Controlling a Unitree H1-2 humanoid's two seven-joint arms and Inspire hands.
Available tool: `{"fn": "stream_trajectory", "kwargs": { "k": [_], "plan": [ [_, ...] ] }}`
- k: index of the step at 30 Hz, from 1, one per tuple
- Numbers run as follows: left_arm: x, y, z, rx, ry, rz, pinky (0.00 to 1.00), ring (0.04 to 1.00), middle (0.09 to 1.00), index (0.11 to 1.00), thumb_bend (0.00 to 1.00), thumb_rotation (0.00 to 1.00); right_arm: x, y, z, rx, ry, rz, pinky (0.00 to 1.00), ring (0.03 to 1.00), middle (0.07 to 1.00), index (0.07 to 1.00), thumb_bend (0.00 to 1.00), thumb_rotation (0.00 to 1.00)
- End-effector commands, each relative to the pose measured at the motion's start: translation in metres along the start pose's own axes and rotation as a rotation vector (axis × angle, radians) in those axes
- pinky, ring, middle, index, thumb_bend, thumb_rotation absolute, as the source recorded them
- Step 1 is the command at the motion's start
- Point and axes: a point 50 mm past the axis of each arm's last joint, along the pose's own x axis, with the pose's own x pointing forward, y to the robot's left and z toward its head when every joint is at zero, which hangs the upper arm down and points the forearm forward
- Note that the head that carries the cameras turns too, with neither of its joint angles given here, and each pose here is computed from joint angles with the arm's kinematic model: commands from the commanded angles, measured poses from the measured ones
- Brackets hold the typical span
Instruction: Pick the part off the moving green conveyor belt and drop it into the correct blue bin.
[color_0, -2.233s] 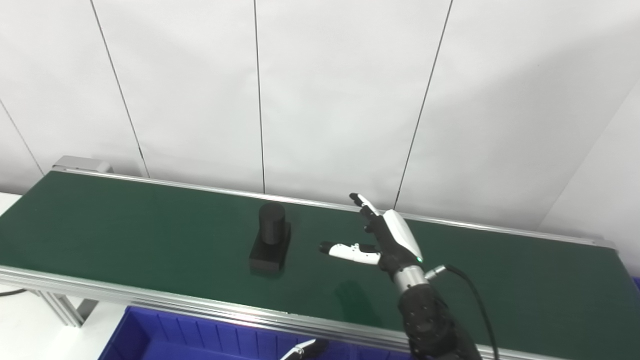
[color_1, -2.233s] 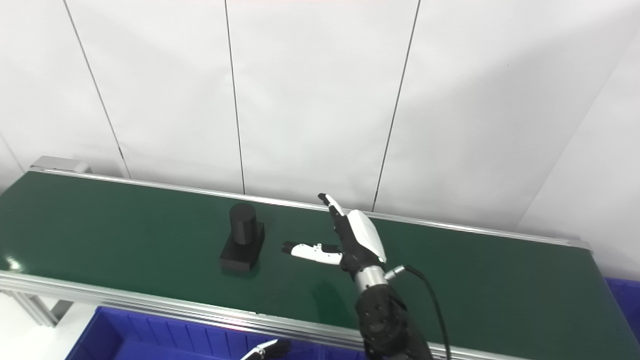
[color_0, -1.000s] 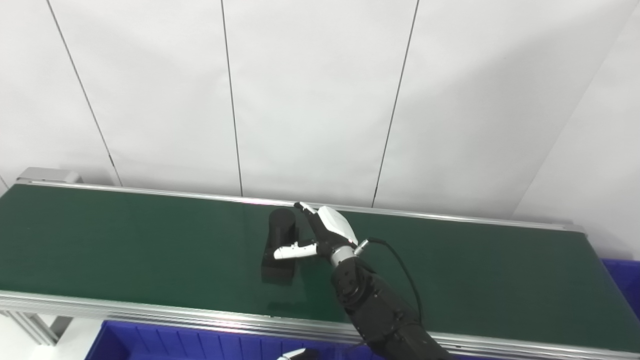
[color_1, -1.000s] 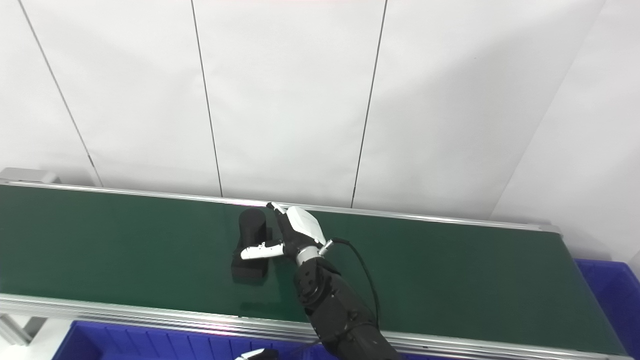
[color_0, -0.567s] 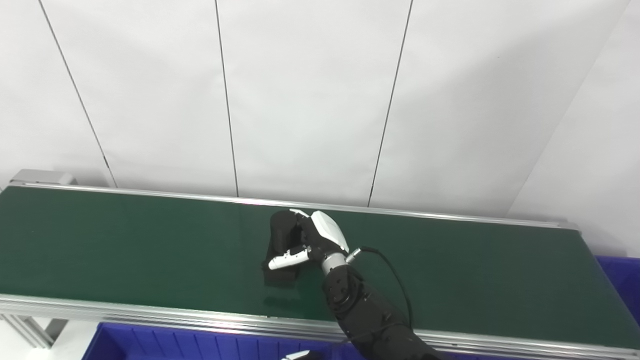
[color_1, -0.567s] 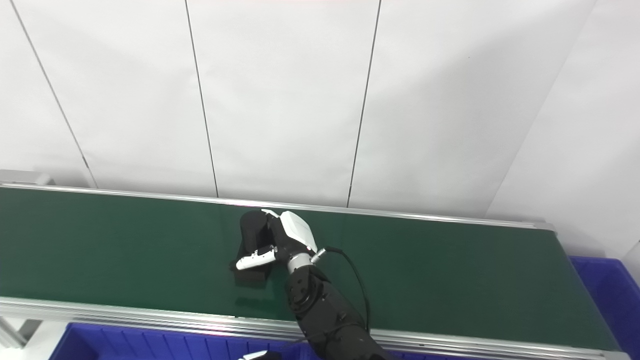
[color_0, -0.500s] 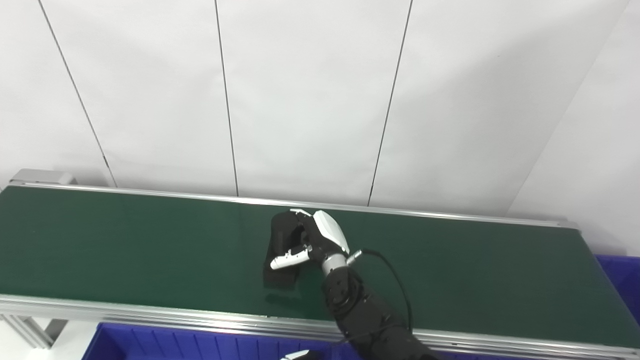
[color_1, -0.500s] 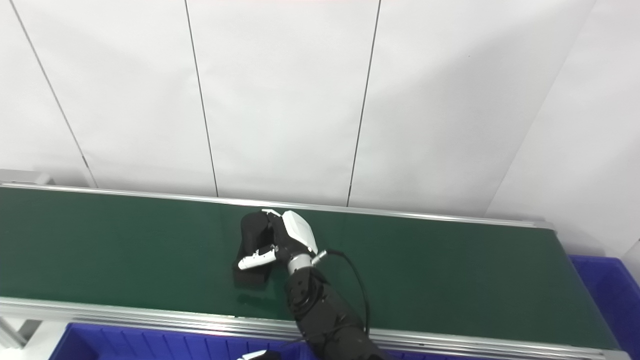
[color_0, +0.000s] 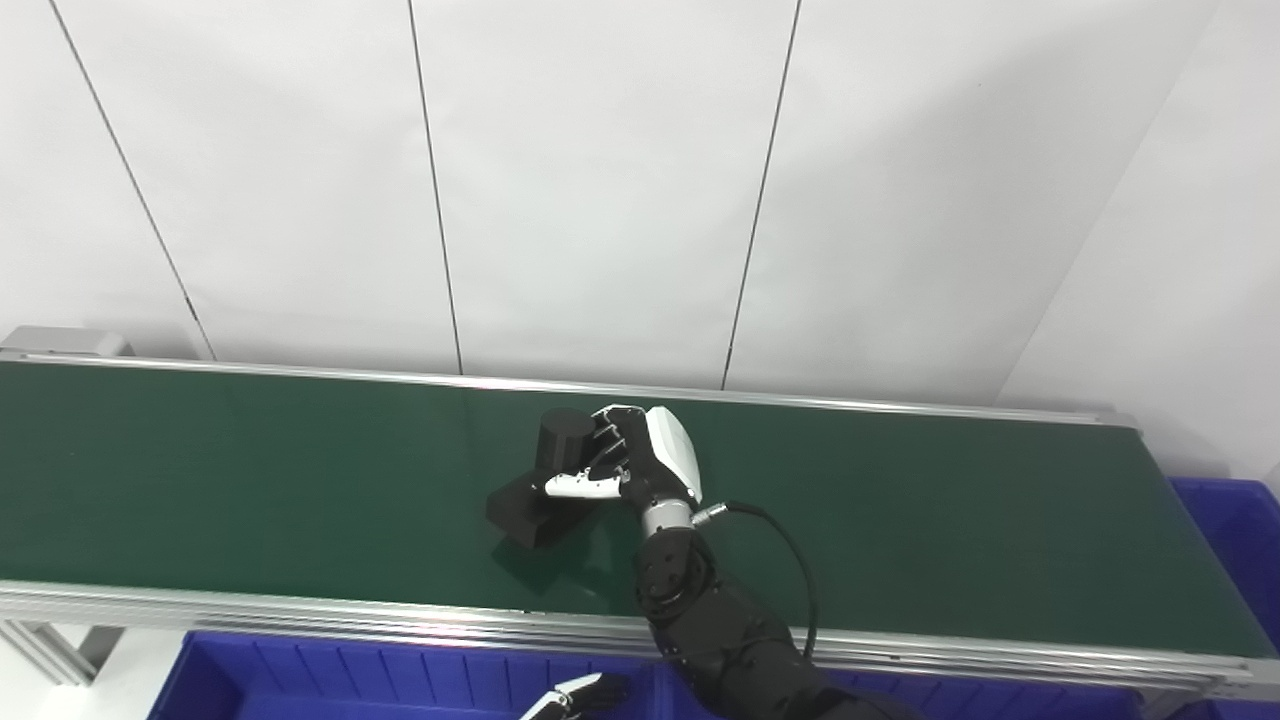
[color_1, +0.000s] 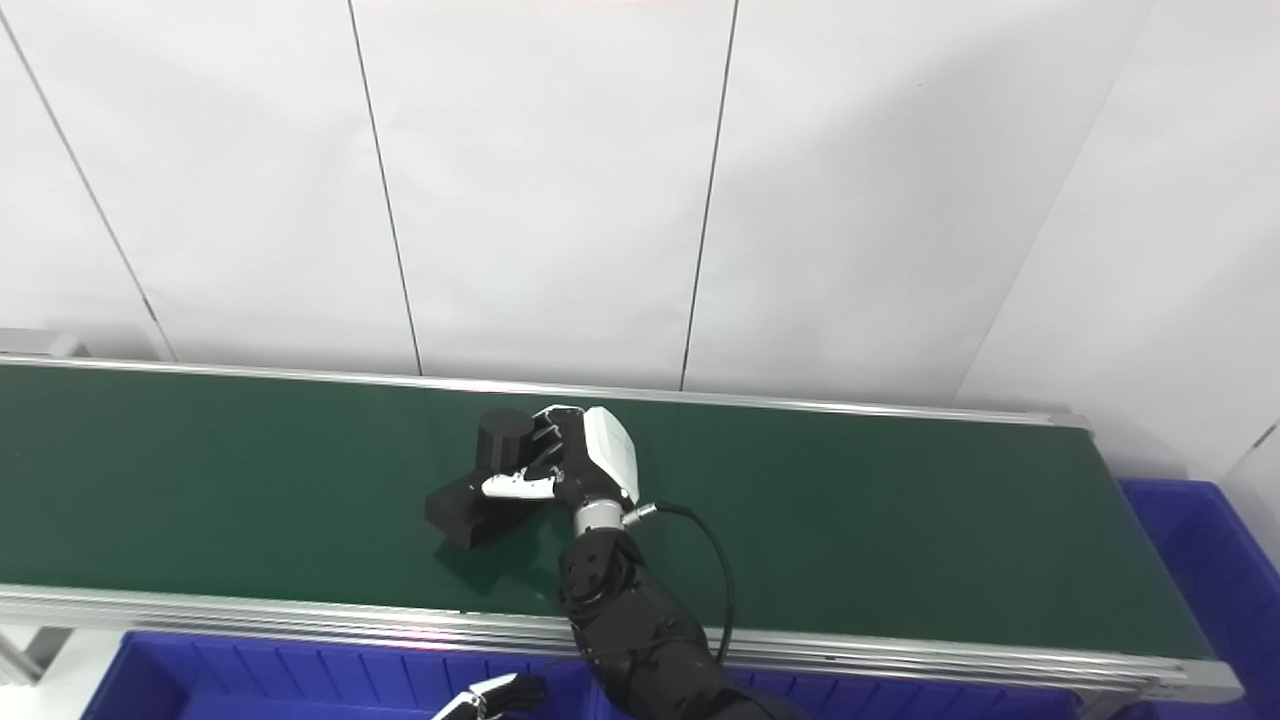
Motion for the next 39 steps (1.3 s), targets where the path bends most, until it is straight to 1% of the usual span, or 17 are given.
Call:
{"fn": "stream_trajectory", "kwargs": {
  "k": [1, 4, 6, 8, 12, 15, 16, 23, 26, 27, 30, 31, 34, 36, 37, 38, 39],
  "plan": [
    [0.007, 0.001, 0.010, -0.030, -0.061, 0.008, 0.67, 0.745, 0.747, 0.739, 0.91, 1.00, 0.008, -0.005, 0.025, 0.044, -0.076, -0.056, 0.34, 0.388, 0.481, 0.530, 0.51, 0.00],
    [0.010, 0.003, 0.008, -0.032, -0.054, 0.026, 0.67, 0.741, 0.743, 0.734, 0.90, 1.00, 0.006, -0.007, 0.022, 0.077, -0.089, -0.095, 0.30, 0.372, 0.454, 0.537, 0.51, 0.00],
    [0.012, 0.004, 0.006, -0.034, -0.050, 0.036, 0.68, 0.745, 0.743, 0.729, 0.92, 1.00, 0.003, -0.009, 0.020, 0.112, -0.111, -0.121, 0.31, 0.375, 0.466, 0.536, 0.51, 0.00],
    [0.016, 0.005, 0.004, -0.030, -0.052, 0.045, 0.70, 0.749, 0.746, 0.724, 0.93, 1.00, -0.001, -0.011, 0.018, 0.138, -0.147, -0.142, 0.25, 0.393, 0.493, 0.500, 0.51, 0.00],
    [0.020, 0.008, 0.001, -0.026, -0.051, 0.037, 0.71, 0.752, 0.753, 0.732, 0.91, 1.00, -0.010, -0.021, 0.014, 0.169, -0.208, -0.185, 0.22, 0.391, 0.503, 0.488, 0.51, 0.00],
    [0.022, 0.012, 0.000, -0.052, -0.036, 0.027, 0.73, 0.769, 0.767, 0.756, 0.91, 1.00, -0.024, -0.034, 0.010, 0.201, -0.263, -0.229, 0.32, 0.400, 0.531, 0.498, 0.51, 0.00],
    [0.022, 0.012, -0.001, -0.061, -0.032, 0.031, 0.73, 0.768, 0.765, 0.753, 0.90, 1.00, -0.030, -0.039, 0.008, 0.216, -0.280, -0.245, 0.39, 0.424, 0.545, 0.481, 0.51, 0.00],
    [0.027, 0.019, -0.004, -0.054, -0.028, 0.039, 0.72, 0.752, 0.759, 0.752, 0.85, 1.00, -0.074, -0.076, -0.004, 0.239, -0.343, -0.326, 0.42, 0.432, 0.541, 0.472, 0.51, 0.00],
    [0.028, 0.021, -0.005, -0.049, -0.027, 0.041, 0.71, 0.750, 0.758, 0.753, 0.84, 1.00, -0.099, -0.093, -0.012, 0.236, -0.343, -0.348, 0.41, 0.422, 0.546, 0.470, 0.51, 0.00],
    [0.028, 0.022, -0.005, -0.051, -0.027, 0.043, 0.70, 0.749, 0.755, 0.751, 0.84, 1.00, -0.103, -0.096, -0.013, 0.227, -0.339, -0.350, 0.36, 0.441, 0.541, 0.461, 0.51, 0.00],
    [0.030, 0.024, -0.004, -0.050, -0.032, 0.055, 0.71, 0.751, 0.757, 0.755, 0.83, 1.00, -0.130, -0.114, -0.026, 0.192, -0.328, -0.366, 0.34, 0.454, 0.537, 0.456, 0.51, 0.00],
    [0.031, 0.024, -0.003, -0.052, -0.033, 0.057, 0.71, 0.755, 0.760, 0.757, 0.83, 1.00, -0.136, -0.118, -0.028, 0.189, -0.326, -0.366, 0.40, 0.447, 0.536, 0.457, 0.51, 0.00],
    [0.033, 0.026, -0.002, -0.064, -0.034, 0.055, 0.72, 0.759, 0.763, 0.762, 0.84, 1.00, -0.158, -0.134, -0.039, 0.152, -0.310, -0.351, 0.43, 0.446, 0.535, 0.460, 0.51, 0.00],
    [0.035, 0.026, -0.001, -0.072, -0.037, 0.055, 0.72, 0.769, 0.768, 0.765, 0.87, 1.00, -0.171, -0.143, -0.045, 0.115, -0.293, -0.327, 0.34, 0.449, 0.547, 0.477, 0.50, 0.00],
    [0.035, 0.026, 0.000, -0.073, -0.040, 0.054, 0.73, 0.771, 0.769, 0.765, 0.87, 1.00, -0.177, -0.148, -0.047, 0.105, -0.277, -0.312, 0.33, 0.449, 0.548, 0.480, 0.49, 0.00],
    [0.036, 0.026, 0.000, -0.071, -0.041, 0.053, 0.74, 0.779, 0.772, 0.769, 0.87, 1.00, -0.184, -0.152, -0.051, 0.093, -0.255, -0.291, 0.27, 0.447, 0.533, 0.469, 0.51, 0.00],
    [0.036, 0.026, 0.001, -0.069, -0.044, 0.049, 0.74, 0.784, 0.774, 0.772, 0.88, 1.00, -0.190, -0.157, -0.053, 0.082, -0.234, -0.269, 0.26, 0.448, 0.522, 0.470, 0.51, 0.00]
  ]
}}
